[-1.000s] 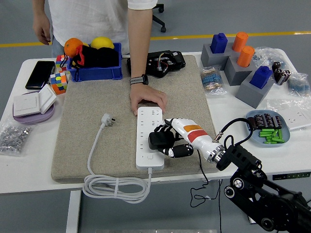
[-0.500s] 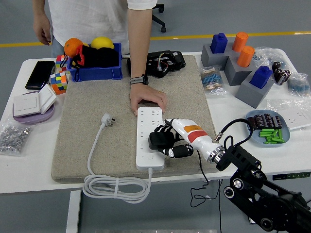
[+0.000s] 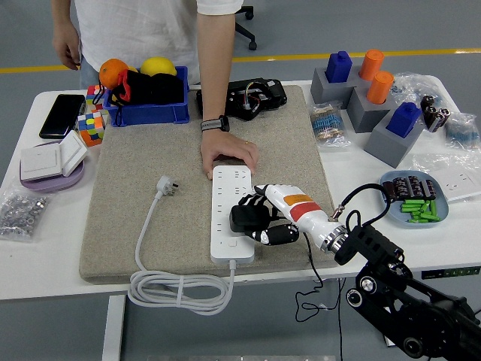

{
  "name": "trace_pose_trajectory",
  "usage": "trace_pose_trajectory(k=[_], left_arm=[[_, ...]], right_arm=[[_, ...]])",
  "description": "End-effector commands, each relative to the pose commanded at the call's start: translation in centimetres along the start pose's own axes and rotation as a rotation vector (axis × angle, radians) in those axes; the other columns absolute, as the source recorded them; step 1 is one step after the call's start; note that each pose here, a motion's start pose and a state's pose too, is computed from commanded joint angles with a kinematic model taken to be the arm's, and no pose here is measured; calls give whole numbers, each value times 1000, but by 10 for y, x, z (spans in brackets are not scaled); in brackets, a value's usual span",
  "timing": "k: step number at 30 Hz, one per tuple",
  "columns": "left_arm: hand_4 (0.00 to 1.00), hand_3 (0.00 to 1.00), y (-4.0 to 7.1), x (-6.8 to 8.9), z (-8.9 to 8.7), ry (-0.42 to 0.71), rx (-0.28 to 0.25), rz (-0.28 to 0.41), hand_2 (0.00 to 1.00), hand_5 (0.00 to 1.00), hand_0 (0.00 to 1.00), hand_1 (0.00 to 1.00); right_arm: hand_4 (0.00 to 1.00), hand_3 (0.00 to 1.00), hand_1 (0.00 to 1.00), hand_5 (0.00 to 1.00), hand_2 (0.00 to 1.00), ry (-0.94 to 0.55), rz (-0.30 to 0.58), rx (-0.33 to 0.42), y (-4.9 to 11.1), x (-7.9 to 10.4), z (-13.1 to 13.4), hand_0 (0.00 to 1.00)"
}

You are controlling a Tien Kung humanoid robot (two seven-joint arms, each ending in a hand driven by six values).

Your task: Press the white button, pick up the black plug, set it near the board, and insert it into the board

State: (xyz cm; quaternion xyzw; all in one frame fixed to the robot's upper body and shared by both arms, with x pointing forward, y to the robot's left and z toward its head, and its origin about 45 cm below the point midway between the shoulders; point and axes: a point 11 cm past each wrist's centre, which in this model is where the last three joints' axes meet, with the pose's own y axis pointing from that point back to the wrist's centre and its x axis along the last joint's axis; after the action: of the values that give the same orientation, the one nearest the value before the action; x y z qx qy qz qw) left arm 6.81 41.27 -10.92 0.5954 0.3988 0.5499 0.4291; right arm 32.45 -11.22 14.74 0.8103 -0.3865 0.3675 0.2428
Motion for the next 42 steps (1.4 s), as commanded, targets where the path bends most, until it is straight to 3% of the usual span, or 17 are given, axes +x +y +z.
trace_pose_trajectory(k=[23,42], left_arm=[[566,585,0,0,2,-2,-5,0,499,272,475,497],[566,584,0,-1,2,0,-5,-2,498,269,472,498]], right_arm=[[675,541,241,2,355,21,-28,-7,-3,-8,5,291],[677,543,238,2,351,59,-32,58,-11,-3,-15,283]])
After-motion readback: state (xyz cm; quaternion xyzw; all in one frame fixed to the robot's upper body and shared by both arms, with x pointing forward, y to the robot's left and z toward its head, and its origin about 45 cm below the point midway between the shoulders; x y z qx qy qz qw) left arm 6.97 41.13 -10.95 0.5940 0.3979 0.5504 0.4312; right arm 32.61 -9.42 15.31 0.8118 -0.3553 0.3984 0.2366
